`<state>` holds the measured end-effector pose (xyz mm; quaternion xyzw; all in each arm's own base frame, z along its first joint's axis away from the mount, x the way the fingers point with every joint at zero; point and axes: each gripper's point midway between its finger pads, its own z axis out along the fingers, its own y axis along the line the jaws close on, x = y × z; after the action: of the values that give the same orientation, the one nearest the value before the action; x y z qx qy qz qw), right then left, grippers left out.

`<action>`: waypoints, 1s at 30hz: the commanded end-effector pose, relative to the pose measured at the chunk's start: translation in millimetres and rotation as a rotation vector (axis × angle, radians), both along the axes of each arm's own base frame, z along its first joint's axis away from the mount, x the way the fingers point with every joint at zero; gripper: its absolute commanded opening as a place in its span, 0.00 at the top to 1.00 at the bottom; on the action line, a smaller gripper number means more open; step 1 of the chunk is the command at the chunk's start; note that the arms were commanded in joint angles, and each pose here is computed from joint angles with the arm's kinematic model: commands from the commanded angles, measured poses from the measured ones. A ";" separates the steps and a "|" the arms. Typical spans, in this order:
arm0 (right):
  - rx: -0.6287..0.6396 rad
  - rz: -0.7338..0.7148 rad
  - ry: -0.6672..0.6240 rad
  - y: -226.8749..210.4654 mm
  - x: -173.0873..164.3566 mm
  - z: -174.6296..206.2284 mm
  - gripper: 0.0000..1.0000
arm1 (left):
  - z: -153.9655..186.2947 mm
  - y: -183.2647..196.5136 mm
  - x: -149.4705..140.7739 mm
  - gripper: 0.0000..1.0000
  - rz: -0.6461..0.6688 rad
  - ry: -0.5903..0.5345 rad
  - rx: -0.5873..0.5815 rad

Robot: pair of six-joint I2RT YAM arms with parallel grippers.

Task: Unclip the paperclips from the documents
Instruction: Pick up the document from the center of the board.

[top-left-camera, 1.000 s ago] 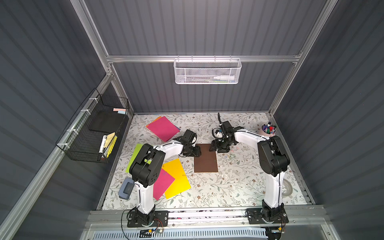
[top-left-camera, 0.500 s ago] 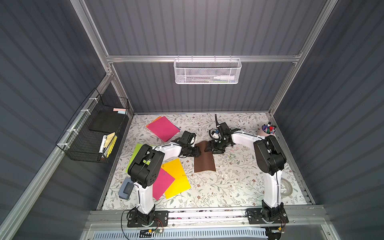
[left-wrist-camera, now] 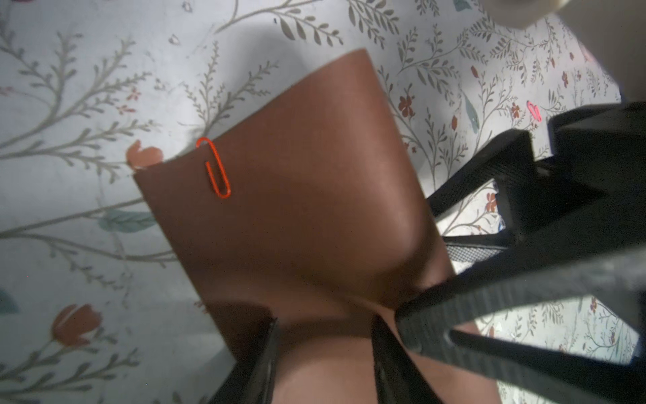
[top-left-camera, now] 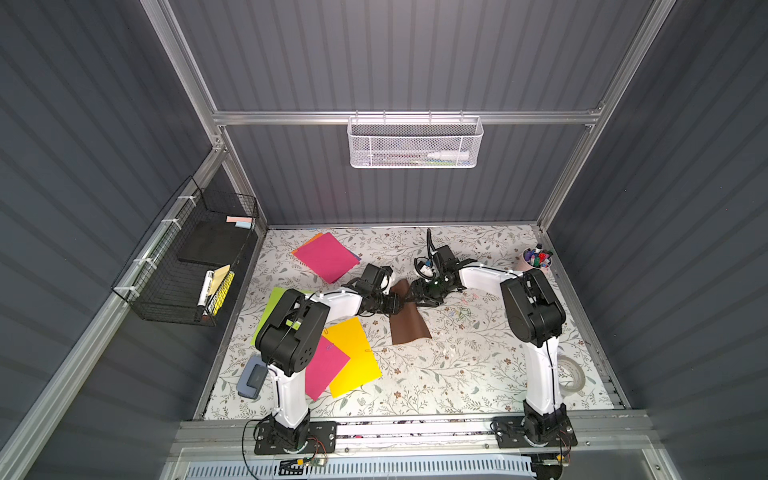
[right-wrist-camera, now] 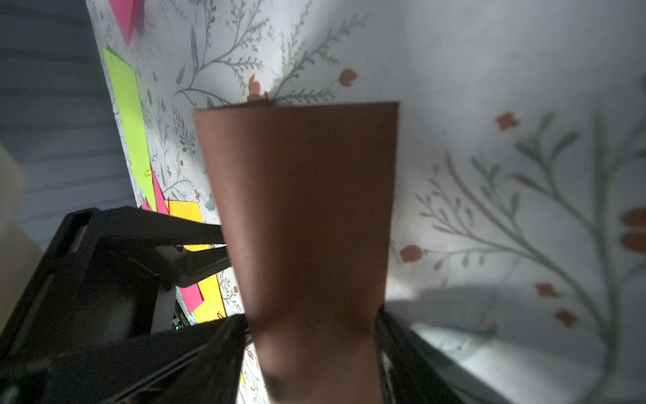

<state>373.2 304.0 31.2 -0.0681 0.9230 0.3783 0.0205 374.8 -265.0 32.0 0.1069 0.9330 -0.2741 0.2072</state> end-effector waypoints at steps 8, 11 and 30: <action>0.020 0.005 -0.034 0.5 1.1 7.8 0.73 | -16.9 13.3 -42.1 0.48 -0.008 0.158 0.050; 0.068 0.019 -0.077 0.1 2.1 22.1 0.77 | 20.9 13.3 -29.7 0.39 0.024 0.089 0.003; 0.359 -0.038 -0.269 -22.9 -4.9 144.8 0.79 | 132.1 15.0 -15.1 0.08 -0.114 -0.163 -0.463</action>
<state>369.9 277.5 159.6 -0.0943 0.8477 0.4988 0.1542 364.3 -238.1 148.7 0.1079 0.8482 -0.4344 0.2831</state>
